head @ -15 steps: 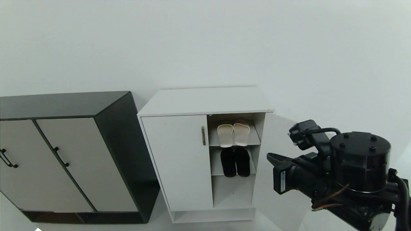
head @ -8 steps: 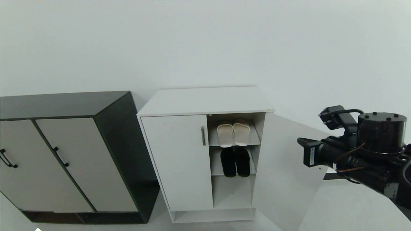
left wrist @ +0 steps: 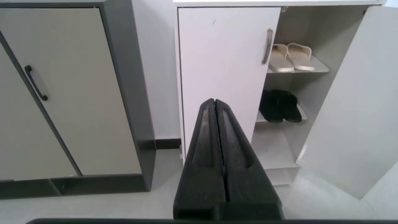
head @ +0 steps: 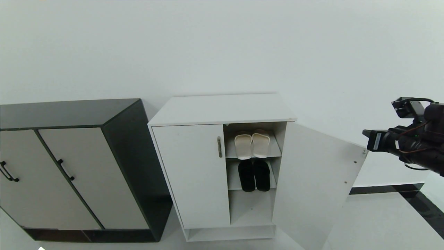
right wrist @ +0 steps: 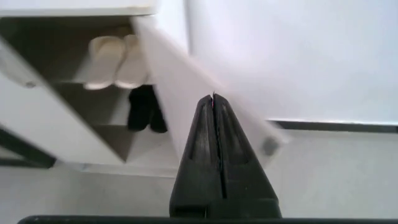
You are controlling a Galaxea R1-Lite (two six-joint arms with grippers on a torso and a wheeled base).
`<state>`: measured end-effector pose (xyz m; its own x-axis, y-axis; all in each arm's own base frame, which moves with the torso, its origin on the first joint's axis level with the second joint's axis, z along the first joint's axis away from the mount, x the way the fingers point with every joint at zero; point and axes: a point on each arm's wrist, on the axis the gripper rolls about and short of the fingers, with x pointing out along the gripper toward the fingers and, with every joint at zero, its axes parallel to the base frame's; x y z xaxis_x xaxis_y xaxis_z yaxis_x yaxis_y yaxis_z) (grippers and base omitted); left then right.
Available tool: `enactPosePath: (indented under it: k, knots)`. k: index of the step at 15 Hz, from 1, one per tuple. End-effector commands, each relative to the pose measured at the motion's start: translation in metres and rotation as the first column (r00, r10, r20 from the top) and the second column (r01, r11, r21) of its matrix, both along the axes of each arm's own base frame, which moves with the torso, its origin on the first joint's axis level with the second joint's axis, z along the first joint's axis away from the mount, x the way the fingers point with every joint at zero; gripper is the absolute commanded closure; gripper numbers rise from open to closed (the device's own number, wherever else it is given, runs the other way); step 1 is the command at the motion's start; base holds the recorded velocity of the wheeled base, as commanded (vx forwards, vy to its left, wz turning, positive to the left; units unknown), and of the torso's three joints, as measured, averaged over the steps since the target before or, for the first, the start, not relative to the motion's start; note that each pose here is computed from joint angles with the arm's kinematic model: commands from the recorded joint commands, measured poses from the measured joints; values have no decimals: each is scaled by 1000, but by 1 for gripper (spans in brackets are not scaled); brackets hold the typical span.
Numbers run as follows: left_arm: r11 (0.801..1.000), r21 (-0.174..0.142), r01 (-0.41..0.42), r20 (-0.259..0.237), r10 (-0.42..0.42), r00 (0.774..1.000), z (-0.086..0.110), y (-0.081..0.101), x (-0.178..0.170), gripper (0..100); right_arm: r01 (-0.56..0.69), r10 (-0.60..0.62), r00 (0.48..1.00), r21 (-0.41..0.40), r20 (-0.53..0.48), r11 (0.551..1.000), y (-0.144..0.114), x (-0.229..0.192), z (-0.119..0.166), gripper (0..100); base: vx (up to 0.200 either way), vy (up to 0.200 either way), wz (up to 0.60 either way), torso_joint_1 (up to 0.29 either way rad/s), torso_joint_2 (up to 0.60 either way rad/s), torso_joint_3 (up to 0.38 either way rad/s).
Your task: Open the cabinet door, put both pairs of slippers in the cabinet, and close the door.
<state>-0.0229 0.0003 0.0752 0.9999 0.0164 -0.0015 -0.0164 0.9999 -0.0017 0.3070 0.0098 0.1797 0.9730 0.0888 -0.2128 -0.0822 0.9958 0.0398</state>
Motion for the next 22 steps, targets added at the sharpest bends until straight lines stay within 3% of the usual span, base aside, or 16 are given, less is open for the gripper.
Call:
enactPosePath:
  k: [1,6,15,18,22]
  knots:
    - [1000,2,0,-2,0,1000,0,0,0,100,47,-47,998,3,-44,999,-20,22,-17,100,0,0,0,0,0,0]
    - [1000,2,0,0,0,1000,0,0,0,100,81,-81,993,5,-90,997,-34,44,-38,100,0,0,0,0,0,0]
    - [1000,0,0,-2,0,1000,0,0,0,100,46,-51,988,-42,-144,998,-27,37,-52,100,0,0,0,0,0,0]
    - [1000,0,0,-2,0,1000,0,0,0,100,-16,9,989,-42,-149,999,-6,21,-48,100,0,0,0,0,0,0]
    - [1000,-1,0,0,0,1000,0,0,0,100,-214,206,967,-39,-147,976,51,-22,-39,100,0,0,0,0,0,0]
